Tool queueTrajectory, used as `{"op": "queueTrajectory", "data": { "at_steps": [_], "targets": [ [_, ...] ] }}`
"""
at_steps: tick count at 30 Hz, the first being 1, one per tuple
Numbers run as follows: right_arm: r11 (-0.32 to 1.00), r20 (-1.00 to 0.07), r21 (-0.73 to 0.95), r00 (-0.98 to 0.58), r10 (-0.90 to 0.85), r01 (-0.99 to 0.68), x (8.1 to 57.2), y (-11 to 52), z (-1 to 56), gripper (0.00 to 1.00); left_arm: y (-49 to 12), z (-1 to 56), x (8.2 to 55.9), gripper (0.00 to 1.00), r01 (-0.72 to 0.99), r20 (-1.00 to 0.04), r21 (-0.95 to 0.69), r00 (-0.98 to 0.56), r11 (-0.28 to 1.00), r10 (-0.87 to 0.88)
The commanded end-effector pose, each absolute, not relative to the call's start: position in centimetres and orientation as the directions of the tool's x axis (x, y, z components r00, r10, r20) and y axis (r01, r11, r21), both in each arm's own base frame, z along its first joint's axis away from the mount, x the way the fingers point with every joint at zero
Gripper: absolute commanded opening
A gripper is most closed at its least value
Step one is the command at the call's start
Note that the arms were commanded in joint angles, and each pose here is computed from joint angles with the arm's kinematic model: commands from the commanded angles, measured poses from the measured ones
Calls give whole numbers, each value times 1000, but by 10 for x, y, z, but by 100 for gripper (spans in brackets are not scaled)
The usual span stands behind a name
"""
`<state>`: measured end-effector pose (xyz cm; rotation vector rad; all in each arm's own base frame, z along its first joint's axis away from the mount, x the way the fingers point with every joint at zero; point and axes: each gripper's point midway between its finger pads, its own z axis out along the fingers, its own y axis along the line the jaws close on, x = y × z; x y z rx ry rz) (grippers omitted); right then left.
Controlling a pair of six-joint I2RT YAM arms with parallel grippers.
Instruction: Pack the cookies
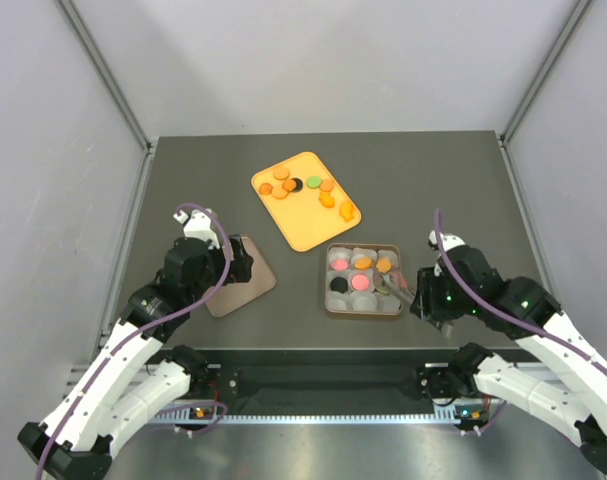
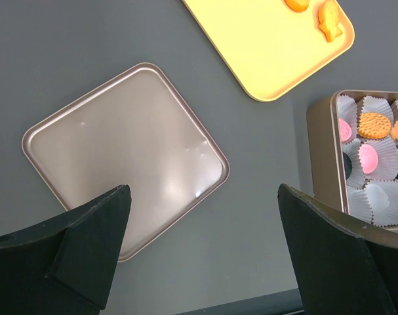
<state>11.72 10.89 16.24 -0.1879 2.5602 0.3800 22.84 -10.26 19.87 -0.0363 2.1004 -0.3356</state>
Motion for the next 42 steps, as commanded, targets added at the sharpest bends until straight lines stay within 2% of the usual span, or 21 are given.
{"op": "queueTrajectory", "data": {
  "at_steps": [1, 9, 15, 21, 22, 24, 31, 42],
  "targets": [
    [919, -619, 296, -785, -23, -261, 133, 127, 206, 42, -105, 202, 230, 99, 123, -843, -255, -515, 959, -159],
    [911, -742, 240, -669, -51, -336, 202, 169, 259, 43, -106, 200, 231, 99, 121, -839, -252, -521, 960, -155],
    [912, -777, 194, -624, -82, -362, 268, 206, 274, 43, -105, 198, 232, 99, 115, -837, -249, -525, 962, -154],
    [916, -769, 162, -628, -115, -366, 335, 243, 258, 40, -103, 199, 232, 99, 107, -840, -247, -519, 963, -158],
    [922, -748, 147, -650, -134, -359, 347, 247, 241, 40, -103, 199, 232, 99, 105, -840, -246, -520, 964, -157],
    [921, -760, 141, -636, -134, -362, 365, 257, 245, 40, -102, 199, 232, 99, 102, -840, -246, -519, 964, -159],
    [925, -731, 47, -644, -226, -377, 422, 284, 200, 38, -101, 200, 232, 99, 95, -841, -243, -516, 965, -161],
    [937, -714, -32, -648, -264, -347, 449, 287, 179, 39, -102, 198, 233, 99, 96, -838, -242, -523, 966, -158]
  ]
}}
